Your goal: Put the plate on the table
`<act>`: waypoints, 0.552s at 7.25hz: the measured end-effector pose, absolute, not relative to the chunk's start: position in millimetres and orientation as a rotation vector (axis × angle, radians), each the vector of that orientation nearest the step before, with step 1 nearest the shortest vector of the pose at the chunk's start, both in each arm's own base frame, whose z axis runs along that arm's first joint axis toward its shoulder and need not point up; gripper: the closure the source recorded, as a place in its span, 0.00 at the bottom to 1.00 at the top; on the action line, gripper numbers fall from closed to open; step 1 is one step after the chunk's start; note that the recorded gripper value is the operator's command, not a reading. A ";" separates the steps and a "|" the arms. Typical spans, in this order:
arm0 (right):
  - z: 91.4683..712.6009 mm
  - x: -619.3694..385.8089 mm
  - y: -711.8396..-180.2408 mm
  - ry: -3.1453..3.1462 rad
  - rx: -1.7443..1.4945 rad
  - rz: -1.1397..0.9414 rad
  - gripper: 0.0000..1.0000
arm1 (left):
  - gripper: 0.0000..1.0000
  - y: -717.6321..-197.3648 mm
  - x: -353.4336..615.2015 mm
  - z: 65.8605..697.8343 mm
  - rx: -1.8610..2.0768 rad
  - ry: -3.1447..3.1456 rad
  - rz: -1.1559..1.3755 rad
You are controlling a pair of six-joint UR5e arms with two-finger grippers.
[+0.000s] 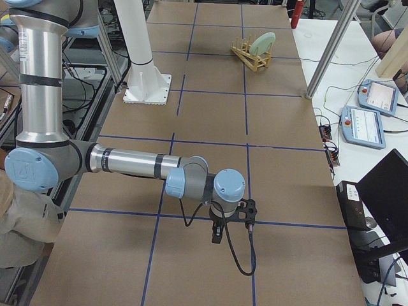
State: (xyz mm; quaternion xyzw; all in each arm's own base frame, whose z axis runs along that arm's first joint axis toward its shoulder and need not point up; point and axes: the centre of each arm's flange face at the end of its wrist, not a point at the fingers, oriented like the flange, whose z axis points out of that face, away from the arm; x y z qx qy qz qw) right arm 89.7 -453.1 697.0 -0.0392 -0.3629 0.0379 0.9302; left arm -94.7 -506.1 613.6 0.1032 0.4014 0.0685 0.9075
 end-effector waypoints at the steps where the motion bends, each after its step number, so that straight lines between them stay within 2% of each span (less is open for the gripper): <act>1: 697.0 89.7 -453.1 -0.743 -0.080 0.078 0.00 | 0.00 -510.8 -92.6 598.0 0.257 0.856 0.072; 3: 697.0 89.7 -453.1 -0.743 -0.080 0.078 0.00 | 0.00 -530.3 -80.7 554.2 0.250 1.007 -0.250; 4: 697.0 89.7 -453.1 -0.743 -0.080 0.078 0.00 | 0.04 -538.5 -65.7 534.5 0.237 1.097 -0.366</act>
